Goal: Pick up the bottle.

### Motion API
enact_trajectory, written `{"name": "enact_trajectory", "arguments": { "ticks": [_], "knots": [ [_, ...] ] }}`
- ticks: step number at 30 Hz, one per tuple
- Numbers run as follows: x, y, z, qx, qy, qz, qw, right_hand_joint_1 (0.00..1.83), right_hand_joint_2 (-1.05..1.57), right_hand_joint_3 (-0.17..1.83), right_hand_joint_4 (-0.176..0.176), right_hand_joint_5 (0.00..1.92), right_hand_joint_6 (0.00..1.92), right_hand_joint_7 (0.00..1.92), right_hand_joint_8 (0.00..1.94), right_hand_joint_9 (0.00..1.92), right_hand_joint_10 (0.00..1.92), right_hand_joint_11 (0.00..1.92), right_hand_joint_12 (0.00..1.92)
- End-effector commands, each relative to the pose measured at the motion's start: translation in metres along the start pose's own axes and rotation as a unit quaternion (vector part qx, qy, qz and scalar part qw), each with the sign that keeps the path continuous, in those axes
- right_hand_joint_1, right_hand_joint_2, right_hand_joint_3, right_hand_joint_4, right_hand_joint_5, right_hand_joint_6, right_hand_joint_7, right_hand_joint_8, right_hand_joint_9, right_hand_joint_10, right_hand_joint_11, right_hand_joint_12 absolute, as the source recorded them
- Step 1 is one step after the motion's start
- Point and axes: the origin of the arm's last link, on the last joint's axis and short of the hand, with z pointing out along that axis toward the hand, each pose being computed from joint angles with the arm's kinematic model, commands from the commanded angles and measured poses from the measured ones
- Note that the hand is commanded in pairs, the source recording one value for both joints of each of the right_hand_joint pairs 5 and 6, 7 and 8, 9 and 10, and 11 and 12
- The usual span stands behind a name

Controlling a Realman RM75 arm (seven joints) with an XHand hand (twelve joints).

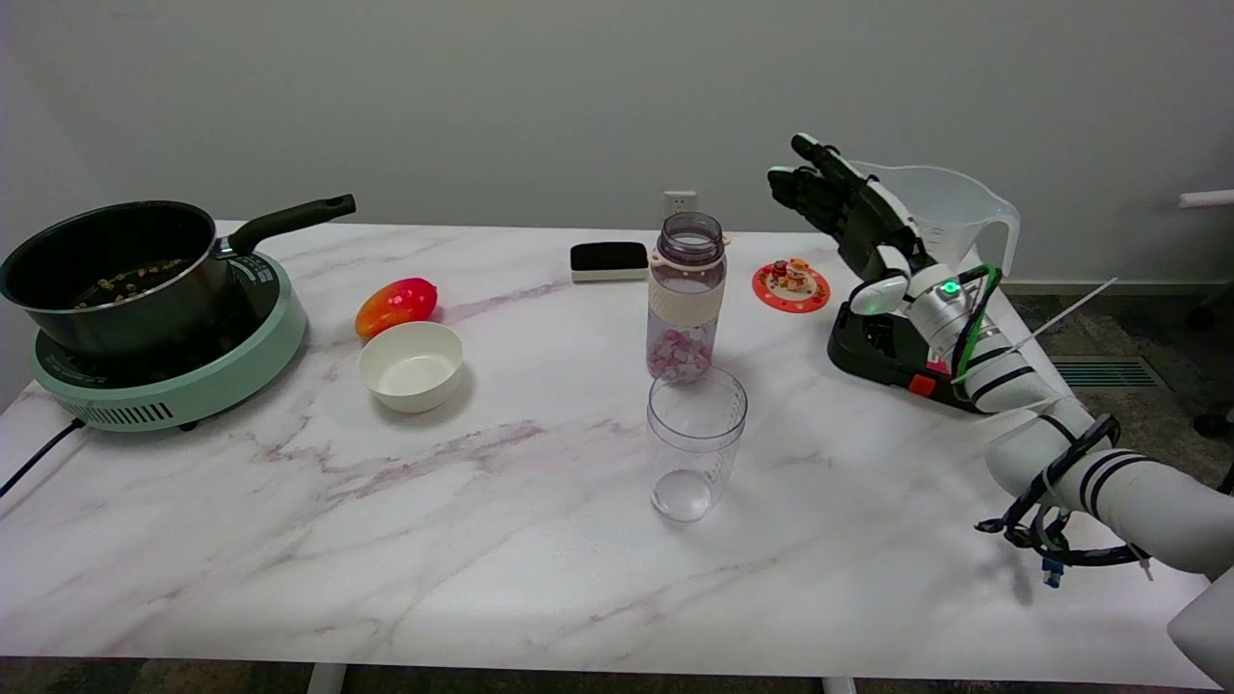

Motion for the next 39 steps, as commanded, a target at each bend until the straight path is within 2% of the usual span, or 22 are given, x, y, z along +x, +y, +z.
{"name": "enact_trajectory", "arguments": {
  "ticks": [1,18,32,39],
  "knots": [
    [-0.036,0.024,0.005,-0.021,-0.025,0.031,0.999,1.33,-1.00,1.11,0.000,0.14,0.14,0.49,0.49,0.35,0.35,0.27,0.27],
    [-0.067,0.044,0.021,-0.054,-0.027,0.046,0.997,1.33,-0.94,1.11,0.000,0.15,0.15,0.52,0.52,0.37,0.37,0.28,0.28],
    [-0.091,0.059,0.029,-0.079,-0.019,0.064,0.995,1.33,-0.99,1.17,0.000,0.19,0.19,0.47,0.47,0.37,0.37,0.15,0.15],
    [-0.098,0.059,0.035,-0.080,-0.018,0.072,0.994,1.34,-0.95,1.15,0.000,0.19,0.19,0.48,0.48,0.38,0.38,0.15,0.15]
  ]
}}
